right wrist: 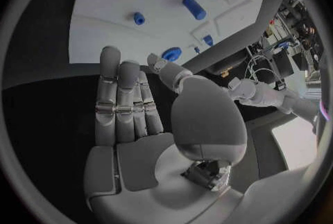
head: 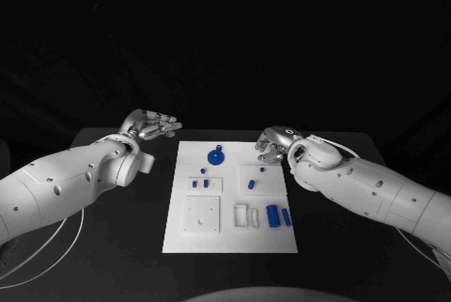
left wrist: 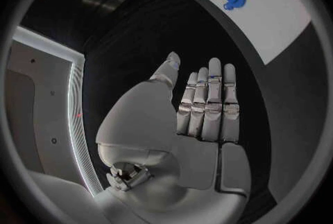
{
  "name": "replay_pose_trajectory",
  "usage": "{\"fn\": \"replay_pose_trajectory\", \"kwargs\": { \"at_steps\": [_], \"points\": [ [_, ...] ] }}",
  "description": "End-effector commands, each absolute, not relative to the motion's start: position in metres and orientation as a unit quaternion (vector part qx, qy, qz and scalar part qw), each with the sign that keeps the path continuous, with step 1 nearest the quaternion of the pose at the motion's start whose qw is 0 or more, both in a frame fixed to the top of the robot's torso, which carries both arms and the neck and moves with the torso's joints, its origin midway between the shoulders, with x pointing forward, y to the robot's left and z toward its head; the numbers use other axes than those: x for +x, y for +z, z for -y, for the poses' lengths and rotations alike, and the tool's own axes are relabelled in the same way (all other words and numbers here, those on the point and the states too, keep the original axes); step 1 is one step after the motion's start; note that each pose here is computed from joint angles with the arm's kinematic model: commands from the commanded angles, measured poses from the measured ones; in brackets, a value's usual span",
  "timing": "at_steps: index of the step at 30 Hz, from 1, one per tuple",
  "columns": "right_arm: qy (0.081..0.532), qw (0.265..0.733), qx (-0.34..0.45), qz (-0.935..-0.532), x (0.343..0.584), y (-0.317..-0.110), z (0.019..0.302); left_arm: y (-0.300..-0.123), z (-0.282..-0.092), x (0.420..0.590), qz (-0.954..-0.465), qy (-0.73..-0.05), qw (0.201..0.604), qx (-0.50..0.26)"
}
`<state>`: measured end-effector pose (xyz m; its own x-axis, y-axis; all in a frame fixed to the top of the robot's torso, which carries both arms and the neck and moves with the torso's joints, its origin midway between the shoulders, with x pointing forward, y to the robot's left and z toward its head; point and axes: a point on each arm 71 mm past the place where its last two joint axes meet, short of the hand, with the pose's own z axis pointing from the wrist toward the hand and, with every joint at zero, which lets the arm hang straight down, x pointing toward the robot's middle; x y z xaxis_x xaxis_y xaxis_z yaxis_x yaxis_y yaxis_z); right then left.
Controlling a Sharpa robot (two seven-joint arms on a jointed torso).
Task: Assemble the parts on the task board
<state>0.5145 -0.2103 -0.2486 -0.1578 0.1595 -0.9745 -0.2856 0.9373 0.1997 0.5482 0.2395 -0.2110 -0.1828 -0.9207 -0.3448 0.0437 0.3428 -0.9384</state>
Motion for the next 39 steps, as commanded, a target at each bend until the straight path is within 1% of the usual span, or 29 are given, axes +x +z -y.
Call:
{"fn": "replay_pose_trajectory", "kwargs": {
  "at_steps": [1,3,10,20,39],
  "points": [
    [0.136,0.646,-0.070,-0.748,0.511,-0.253,0.212,-0.207,-0.234,0.544,-0.591,-0.510,0.482,-0.397],
    [0.140,0.648,-0.071,-0.746,0.507,-0.254,0.211,-0.203,-0.232,0.540,-0.588,-0.521,0.476,-0.395],
    [0.140,0.645,-0.075,-0.747,0.502,-0.259,0.208,-0.199,-0.230,0.535,-0.585,-0.532,0.470,-0.392],
    [0.132,0.631,-0.087,-0.760,0.497,-0.271,0.206,-0.197,-0.231,0.534,-0.583,-0.535,0.471,-0.390],
    [0.125,0.634,-0.084,-0.758,0.492,-0.292,0.203,-0.197,-0.232,0.534,-0.583,-0.536,0.469,-0.391]
  ]
}}
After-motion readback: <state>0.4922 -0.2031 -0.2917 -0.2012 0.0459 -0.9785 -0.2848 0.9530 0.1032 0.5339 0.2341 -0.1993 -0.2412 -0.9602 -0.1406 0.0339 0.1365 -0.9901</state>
